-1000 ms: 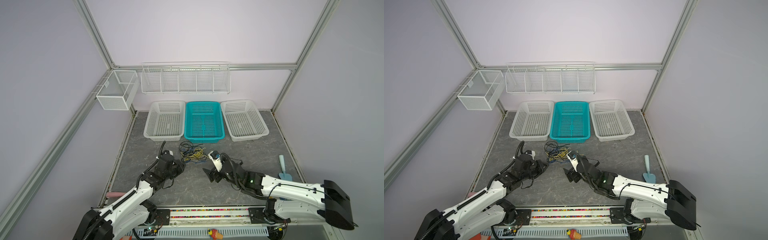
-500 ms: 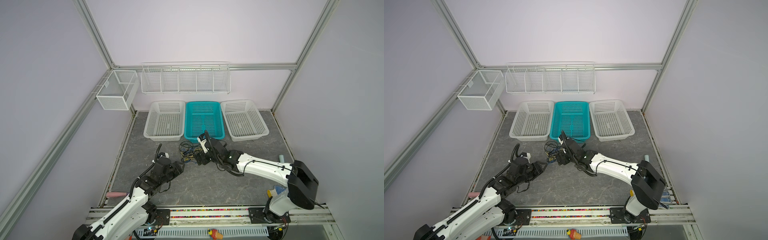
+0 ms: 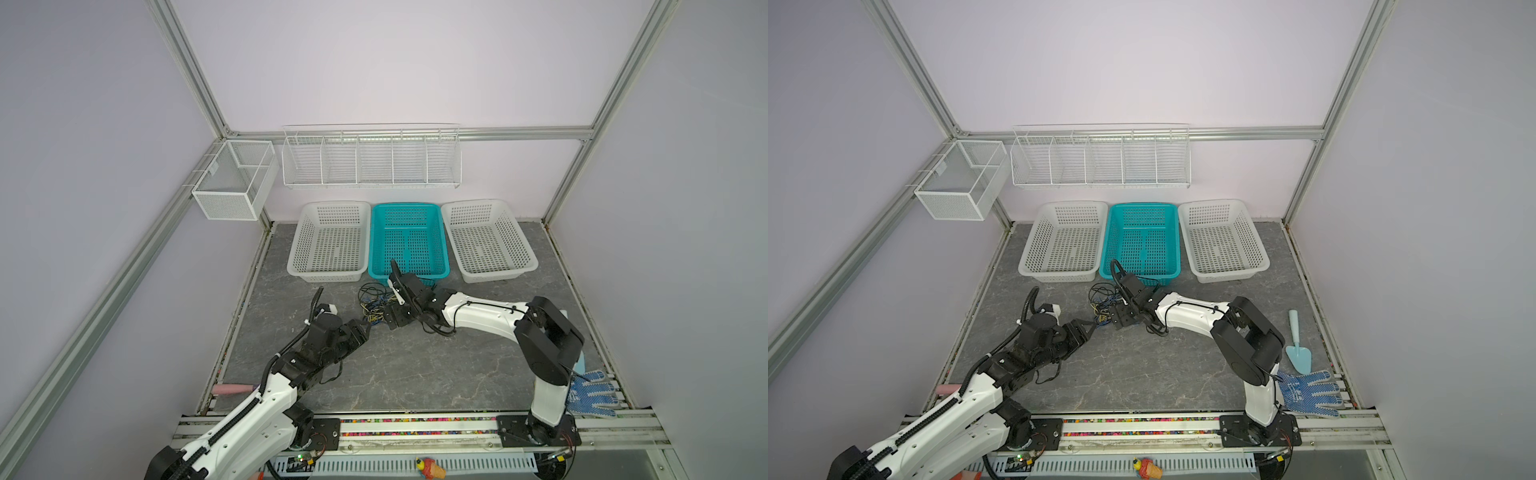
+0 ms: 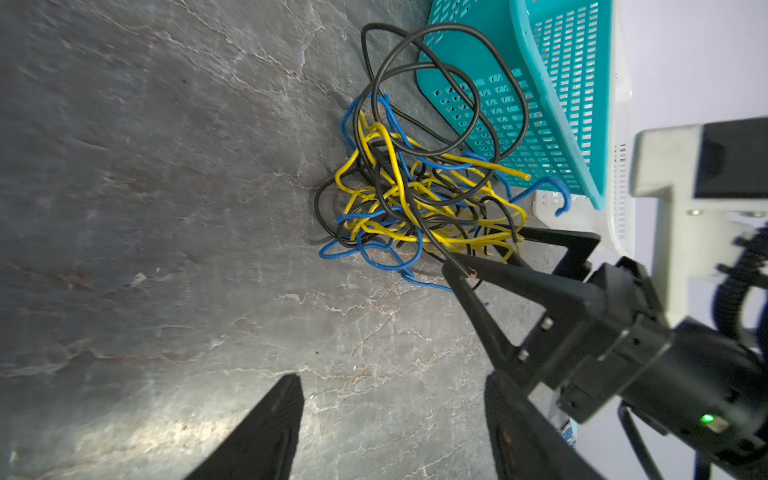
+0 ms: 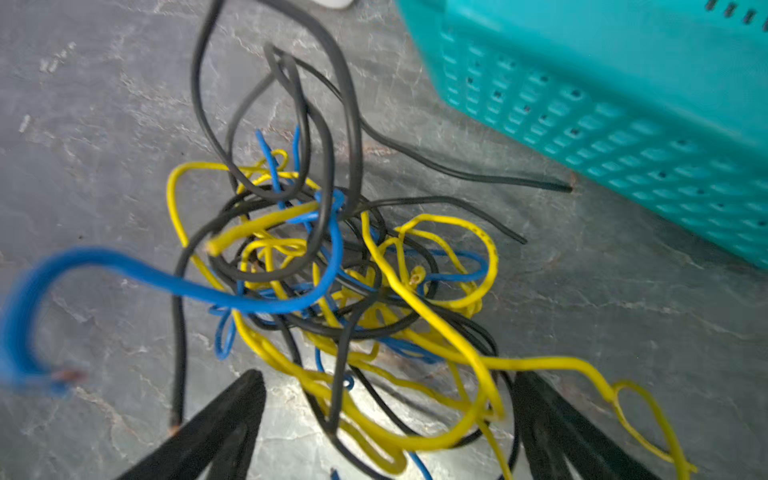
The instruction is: Untangle the cables
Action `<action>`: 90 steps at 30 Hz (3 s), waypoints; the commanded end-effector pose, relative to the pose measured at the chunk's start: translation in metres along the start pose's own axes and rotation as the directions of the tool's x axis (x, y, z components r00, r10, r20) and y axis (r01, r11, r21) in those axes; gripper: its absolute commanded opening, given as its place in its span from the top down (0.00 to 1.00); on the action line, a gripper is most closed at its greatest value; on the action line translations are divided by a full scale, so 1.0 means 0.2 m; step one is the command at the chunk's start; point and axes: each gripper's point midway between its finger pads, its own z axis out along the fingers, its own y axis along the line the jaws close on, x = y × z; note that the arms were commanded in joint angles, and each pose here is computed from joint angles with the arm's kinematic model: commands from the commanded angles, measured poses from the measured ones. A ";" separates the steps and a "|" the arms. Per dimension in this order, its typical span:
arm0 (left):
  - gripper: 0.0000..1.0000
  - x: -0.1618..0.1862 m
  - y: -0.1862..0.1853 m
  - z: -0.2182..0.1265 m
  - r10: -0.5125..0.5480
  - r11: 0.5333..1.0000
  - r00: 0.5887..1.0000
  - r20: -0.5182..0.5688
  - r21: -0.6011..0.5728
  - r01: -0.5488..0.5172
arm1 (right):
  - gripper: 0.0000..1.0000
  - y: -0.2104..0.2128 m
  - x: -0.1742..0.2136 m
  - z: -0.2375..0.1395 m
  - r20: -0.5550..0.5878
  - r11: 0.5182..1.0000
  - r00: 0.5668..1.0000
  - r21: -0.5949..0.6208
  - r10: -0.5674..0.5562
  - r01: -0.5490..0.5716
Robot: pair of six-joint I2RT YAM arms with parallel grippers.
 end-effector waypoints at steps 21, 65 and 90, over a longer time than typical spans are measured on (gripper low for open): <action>0.27 -0.05 0.10 -0.06 -0.154 0.982 0.981 0.118 -0.091 0.165 | 0.82 0.01 0.08 0.03 0.069 0.997 0.998 -0.075 -0.010 0.015; 0.29 0.13 -0.23 0.03 -0.008 0.965 0.999 -0.048 0.262 0.020 | 0.94 0.37 0.59 -0.56 -0.034 0.935 0.997 -0.353 -0.062 0.046; 0.60 0.31 -0.27 0.07 0.021 0.949 0.993 -0.118 0.314 0.017 | 0.94 0.30 0.56 -0.52 0.042 0.943 0.998 -0.328 -0.046 0.057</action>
